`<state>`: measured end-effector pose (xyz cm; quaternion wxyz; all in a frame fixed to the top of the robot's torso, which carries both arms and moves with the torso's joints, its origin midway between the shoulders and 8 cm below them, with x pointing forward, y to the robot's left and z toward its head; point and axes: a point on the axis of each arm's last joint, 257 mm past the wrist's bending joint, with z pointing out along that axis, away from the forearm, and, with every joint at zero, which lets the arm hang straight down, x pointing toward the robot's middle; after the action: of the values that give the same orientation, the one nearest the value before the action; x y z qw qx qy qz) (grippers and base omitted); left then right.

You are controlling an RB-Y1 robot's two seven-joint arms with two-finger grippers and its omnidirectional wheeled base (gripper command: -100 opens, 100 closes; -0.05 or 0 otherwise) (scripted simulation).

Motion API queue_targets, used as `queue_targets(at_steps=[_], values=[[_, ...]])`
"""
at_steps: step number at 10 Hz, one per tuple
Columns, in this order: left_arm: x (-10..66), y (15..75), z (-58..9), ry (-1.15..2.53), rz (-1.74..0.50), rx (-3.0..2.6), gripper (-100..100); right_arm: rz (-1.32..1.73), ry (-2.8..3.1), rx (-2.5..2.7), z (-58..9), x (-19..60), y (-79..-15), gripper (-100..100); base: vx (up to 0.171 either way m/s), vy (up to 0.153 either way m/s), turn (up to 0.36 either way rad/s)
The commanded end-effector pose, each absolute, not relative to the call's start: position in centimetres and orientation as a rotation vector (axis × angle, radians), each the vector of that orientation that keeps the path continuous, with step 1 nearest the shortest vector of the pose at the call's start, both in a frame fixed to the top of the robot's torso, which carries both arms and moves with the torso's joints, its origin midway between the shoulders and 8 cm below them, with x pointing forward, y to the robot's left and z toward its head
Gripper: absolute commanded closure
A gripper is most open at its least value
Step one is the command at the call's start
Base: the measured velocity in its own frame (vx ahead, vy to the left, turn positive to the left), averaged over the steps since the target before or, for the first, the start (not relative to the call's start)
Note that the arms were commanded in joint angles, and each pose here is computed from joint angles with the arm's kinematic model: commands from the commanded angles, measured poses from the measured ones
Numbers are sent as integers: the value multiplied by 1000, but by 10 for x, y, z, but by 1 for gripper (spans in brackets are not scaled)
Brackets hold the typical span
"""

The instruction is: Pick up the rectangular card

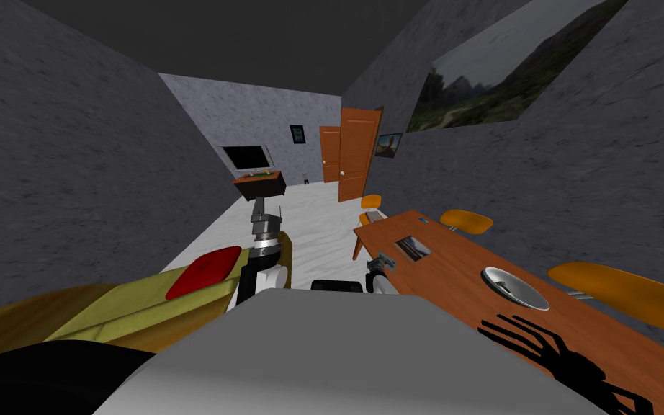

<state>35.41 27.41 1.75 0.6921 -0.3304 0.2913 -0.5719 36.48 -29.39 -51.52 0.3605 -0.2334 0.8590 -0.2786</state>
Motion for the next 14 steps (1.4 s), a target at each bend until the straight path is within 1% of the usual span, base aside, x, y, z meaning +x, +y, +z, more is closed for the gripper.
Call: queue_targets(at_steps=[1, 7, 8, 9, 10, 14], values=[[354, 274, 18, 651, -1278, -738, 0, -778, 2213, -657, -518, 362, -296, -100, -22, -70, 70], [354, 274, 18, 651, -1278, -738, 0, -971, 2164, -869, -520, 356, -283, -100, -27, -69, 76], [354, 274, 18, 651, -1278, -738, 0, -951, 2171, -849, -522, 356, -286, -100, -12, -33, 19], [354, 274, 17, 651, -1278, -738, 0, -957, 2170, -852, -522, 356, -286, 0, -2, -6, -3], [354, 274, 17, 651, -1278, -738, 0, -961, 2175, -845, -525, 353, -295, -100, 25, 8, 60], [354, 274, 17, 651, -1278, -738, 0, -970, 2183, -830, -531, 348, -314, -100, 37, 20, 41]])
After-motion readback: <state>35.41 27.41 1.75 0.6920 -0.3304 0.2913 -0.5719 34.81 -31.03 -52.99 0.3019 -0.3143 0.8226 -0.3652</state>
